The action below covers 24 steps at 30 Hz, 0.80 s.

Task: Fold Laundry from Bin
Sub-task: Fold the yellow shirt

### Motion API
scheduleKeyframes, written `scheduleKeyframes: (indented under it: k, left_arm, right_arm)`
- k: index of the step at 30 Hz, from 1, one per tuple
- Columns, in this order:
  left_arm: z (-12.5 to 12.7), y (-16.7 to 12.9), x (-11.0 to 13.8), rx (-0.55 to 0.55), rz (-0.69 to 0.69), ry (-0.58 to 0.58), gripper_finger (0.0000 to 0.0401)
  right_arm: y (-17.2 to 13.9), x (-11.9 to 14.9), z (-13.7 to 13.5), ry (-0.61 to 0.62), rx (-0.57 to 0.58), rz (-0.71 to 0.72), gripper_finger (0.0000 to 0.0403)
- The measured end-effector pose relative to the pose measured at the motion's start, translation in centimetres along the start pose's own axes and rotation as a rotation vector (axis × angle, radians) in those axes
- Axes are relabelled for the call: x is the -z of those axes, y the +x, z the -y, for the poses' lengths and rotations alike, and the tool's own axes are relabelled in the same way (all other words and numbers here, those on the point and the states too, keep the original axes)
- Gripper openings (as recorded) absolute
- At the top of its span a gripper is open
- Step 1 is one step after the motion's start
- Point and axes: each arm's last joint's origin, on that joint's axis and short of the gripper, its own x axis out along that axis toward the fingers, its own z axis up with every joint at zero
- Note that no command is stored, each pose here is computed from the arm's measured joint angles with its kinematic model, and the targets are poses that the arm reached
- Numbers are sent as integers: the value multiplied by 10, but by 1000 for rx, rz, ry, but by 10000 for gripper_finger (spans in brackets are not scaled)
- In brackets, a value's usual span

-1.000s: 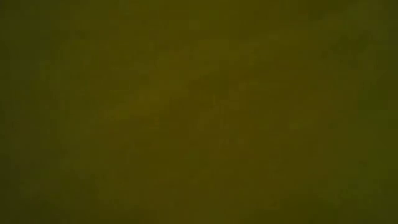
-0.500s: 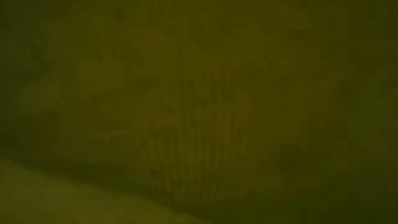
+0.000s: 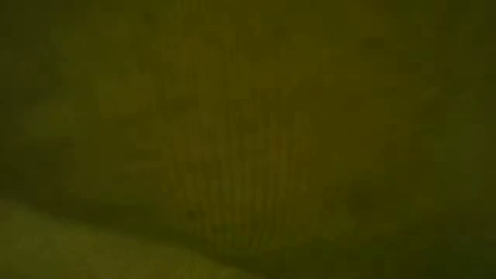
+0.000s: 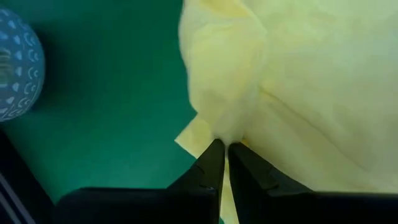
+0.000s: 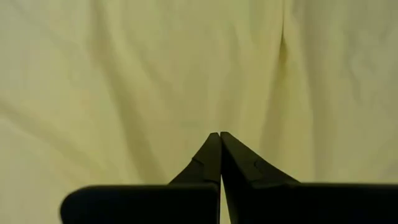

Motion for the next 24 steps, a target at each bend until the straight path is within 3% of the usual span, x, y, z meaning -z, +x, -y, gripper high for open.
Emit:
scheduleKeyframes:
  k: [13,24]
  left_arm:
    - [-6,2,-4,-4,-2,-20,1]
    - [-8,-14,-11,-70,-19,-16,0]
  right_arm:
    - [10,1,1,-13,14,-23,3]
    - [51,11,6,-7,10,-150,3]
